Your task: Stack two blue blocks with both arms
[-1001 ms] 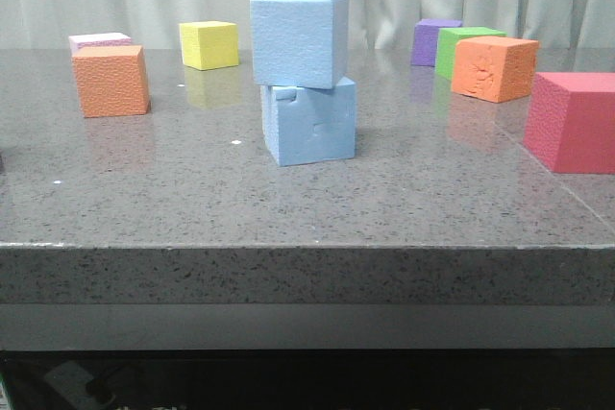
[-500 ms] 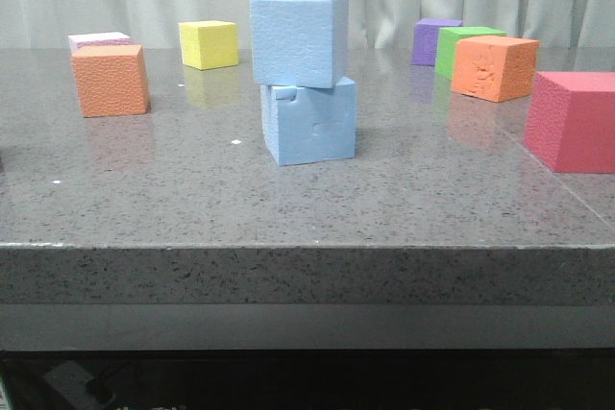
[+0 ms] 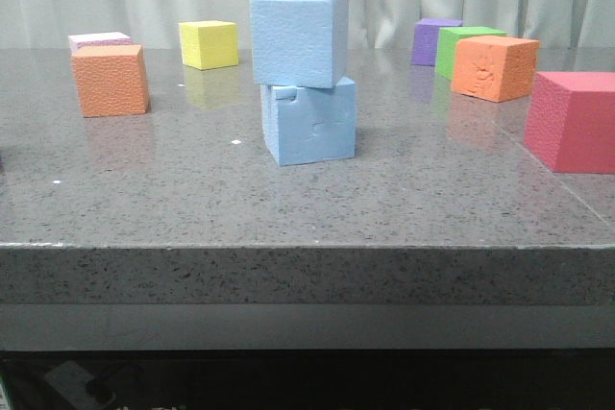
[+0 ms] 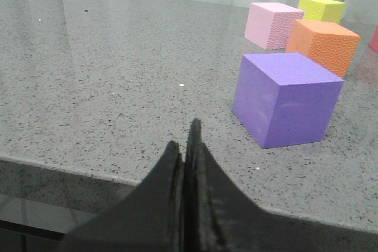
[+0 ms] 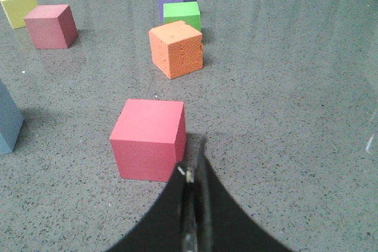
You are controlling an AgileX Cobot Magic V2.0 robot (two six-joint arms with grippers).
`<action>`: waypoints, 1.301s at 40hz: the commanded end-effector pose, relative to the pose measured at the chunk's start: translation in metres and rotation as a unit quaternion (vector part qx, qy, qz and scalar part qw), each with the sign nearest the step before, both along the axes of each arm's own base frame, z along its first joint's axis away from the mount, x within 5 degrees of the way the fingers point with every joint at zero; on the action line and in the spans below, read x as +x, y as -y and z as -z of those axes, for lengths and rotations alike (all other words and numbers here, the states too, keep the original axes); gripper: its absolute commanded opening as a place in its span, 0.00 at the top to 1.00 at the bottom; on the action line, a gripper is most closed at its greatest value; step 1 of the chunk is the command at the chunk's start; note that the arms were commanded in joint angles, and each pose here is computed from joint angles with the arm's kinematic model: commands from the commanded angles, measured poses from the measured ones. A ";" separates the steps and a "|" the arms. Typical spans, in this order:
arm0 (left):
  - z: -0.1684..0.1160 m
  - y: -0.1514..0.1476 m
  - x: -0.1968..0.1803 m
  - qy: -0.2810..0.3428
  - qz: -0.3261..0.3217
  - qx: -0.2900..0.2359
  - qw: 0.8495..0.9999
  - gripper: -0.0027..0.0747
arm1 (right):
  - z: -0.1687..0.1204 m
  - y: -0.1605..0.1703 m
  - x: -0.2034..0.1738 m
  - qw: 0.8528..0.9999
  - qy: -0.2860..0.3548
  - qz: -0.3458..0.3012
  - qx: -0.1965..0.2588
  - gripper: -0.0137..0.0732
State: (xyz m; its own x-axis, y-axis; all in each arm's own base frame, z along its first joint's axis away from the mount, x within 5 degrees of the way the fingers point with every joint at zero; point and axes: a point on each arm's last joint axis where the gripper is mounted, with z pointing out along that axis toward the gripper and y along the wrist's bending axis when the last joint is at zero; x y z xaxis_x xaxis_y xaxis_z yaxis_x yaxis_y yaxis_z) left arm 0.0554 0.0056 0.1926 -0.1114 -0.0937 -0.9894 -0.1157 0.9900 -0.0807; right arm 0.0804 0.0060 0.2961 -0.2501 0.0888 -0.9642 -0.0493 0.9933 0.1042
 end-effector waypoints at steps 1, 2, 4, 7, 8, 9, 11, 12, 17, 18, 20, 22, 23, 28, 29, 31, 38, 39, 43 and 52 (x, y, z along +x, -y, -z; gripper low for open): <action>0.003 0.000 0.000 0.036 -0.002 -0.001 0.999 0.99 | -0.015 0.000 0.001 0.999 0.050 -0.001 -0.002 0.92; 0.003 0.000 0.000 0.036 -0.002 -0.001 0.999 0.99 | -0.015 0.000 0.001 0.999 0.050 -0.001 -0.002 0.92; 0.003 0.000 0.000 0.036 -0.002 -0.001 0.999 0.99 | -0.015 0.000 0.001 0.999 0.051 -0.001 -0.007 0.92; 0.003 0.000 0.000 0.036 -0.002 -0.001 0.999 0.99 | -0.014 0.001 0.002 0.998 0.058 0.001 -0.029 0.92; 0.003 0.000 0.000 0.036 -0.002 -0.001 0.999 0.99 | -0.012 0.001 0.002 0.998 0.062 -0.001 -0.034 0.92; 0.003 0.000 0.000 0.036 -0.002 -0.001 0.999 0.99 | -0.010 0.001 0.002 0.997 0.070 -0.004 -0.040 0.92; 0.003 0.000 0.000 0.036 -0.002 -0.001 0.999 0.99 | -0.006 0.000 0.001 0.995 0.088 -0.008 -0.049 0.92; 0.003 0.000 0.000 0.036 -0.002 -0.001 0.999 0.99 | -0.003 0.000 0.001 0.994 0.099 -0.011 -0.052 0.92; 0.003 0.000 0.000 0.036 -0.002 -0.001 0.999 0.99 | 0.020 -0.001 -0.005 0.990 0.136 -0.011 -0.041 0.92; 0.003 0.000 0.000 0.036 -0.002 -0.001 0.999 0.99 | 0.025 0.000 -0.006 0.990 0.136 -0.009 -0.035 0.92; 0.003 0.000 0.000 0.036 -0.002 -0.001 0.999 0.99 | 0.036 0.001 -0.009 0.991 0.132 -0.001 -0.022 0.92; 0.003 0.000 0.000 0.036 -0.002 -0.001 0.999 0.99 | 0.048 0.002 -0.012 0.992 0.126 0.010 -0.005 0.92; 0.003 0.000 0.000 0.036 -0.002 -0.001 0.999 0.99 | 0.052 0.003 -0.013 0.992 0.124 0.014 0.002 0.92; 0.003 0.000 0.000 0.036 -0.002 -0.001 0.999 0.99 | 0.075 0.005 -0.018 0.993 0.118 0.029 0.010 0.92; 0.003 0.000 0.000 0.036 -0.002 -0.001 0.999 0.99 | 0.080 0.005 -0.019 0.993 0.117 0.030 0.009 0.92; 0.003 0.000 0.000 0.036 -0.002 -0.001 0.999 0.99 | 0.089 0.005 -0.020 0.993 0.113 0.031 0.009 0.92; 0.003 0.000 0.000 0.036 -0.002 -0.001 0.999 0.99 | 0.101 0.005 -0.025 0.993 0.110 0.030 0.010 0.92; 0.003 0.000 0.000 0.036 -0.002 -0.001 0.999 0.99 | 0.101 0.005 -0.025 0.994 0.109 0.029 0.010 0.92; 0.003 0.000 0.000 0.036 -0.002 -0.001 0.999 0.99 | 0.102 0.005 -0.025 0.994 0.103 0.029 0.010 0.92; 0.003 0.000 0.000 0.036 -0.002 -0.001 0.999 0.99 | 0.102 0.005 -0.025 0.994 0.102 0.029 0.010 0.92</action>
State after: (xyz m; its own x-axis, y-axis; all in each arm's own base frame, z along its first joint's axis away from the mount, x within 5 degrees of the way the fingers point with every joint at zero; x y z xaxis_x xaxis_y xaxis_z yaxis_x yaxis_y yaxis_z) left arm 0.0554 0.0056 0.1926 -0.1114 -0.0937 -0.9894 -0.1157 0.9900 -0.0807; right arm 0.0560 0.0022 0.1863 -0.1350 0.1195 -0.9836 -0.0132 0.9924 0.1224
